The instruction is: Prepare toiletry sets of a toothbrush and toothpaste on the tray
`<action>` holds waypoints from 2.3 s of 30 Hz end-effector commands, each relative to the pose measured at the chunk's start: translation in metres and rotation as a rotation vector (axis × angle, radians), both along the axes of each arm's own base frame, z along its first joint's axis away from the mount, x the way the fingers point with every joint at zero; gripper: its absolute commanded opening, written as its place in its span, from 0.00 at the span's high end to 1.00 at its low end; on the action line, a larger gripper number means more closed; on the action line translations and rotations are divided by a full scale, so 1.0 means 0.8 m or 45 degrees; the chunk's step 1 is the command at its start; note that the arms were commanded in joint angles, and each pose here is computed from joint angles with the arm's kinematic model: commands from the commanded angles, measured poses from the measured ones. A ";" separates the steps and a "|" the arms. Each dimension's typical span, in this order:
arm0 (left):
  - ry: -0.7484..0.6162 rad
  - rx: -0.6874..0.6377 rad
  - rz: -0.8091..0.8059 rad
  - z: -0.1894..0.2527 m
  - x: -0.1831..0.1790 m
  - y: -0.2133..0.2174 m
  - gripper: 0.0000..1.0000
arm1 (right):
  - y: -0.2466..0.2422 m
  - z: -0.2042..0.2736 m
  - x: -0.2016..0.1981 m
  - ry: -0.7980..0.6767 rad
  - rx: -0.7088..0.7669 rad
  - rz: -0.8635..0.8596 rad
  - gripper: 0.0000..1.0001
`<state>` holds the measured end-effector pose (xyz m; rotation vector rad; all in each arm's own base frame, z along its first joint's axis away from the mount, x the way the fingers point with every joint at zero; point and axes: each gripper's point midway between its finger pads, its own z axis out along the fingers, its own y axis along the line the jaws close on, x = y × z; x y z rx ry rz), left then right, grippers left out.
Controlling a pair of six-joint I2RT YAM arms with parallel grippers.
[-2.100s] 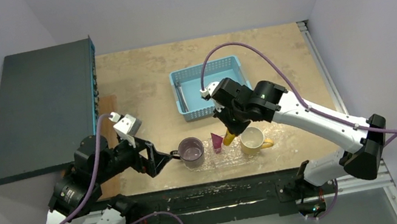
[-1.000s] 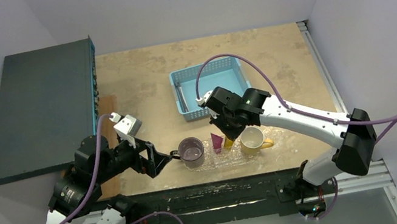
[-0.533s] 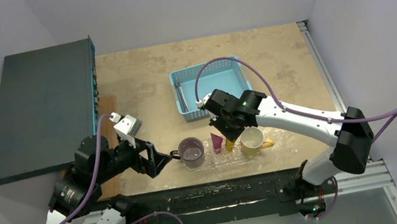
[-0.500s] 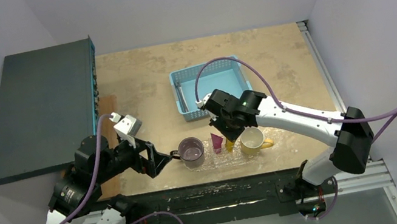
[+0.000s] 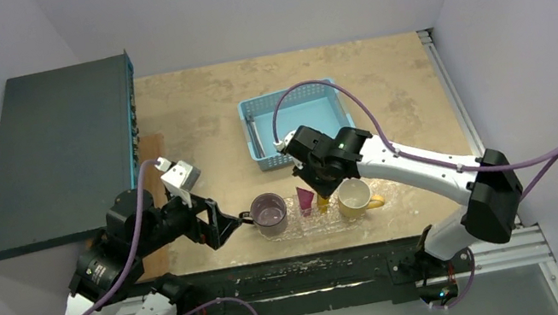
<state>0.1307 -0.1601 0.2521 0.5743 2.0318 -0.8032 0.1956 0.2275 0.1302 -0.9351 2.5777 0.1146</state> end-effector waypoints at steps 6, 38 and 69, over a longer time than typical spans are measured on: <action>-0.025 0.008 0.002 0.000 0.006 -0.001 0.00 | 0.014 0.024 0.015 -0.080 0.057 -0.008 0.73; -0.023 0.046 0.053 -0.006 0.014 0.006 0.00 | 0.087 0.139 0.150 -0.527 0.298 -0.133 0.50; -0.025 0.120 0.159 -0.014 0.032 0.019 0.00 | 0.206 0.045 0.275 -0.409 0.498 -0.406 0.47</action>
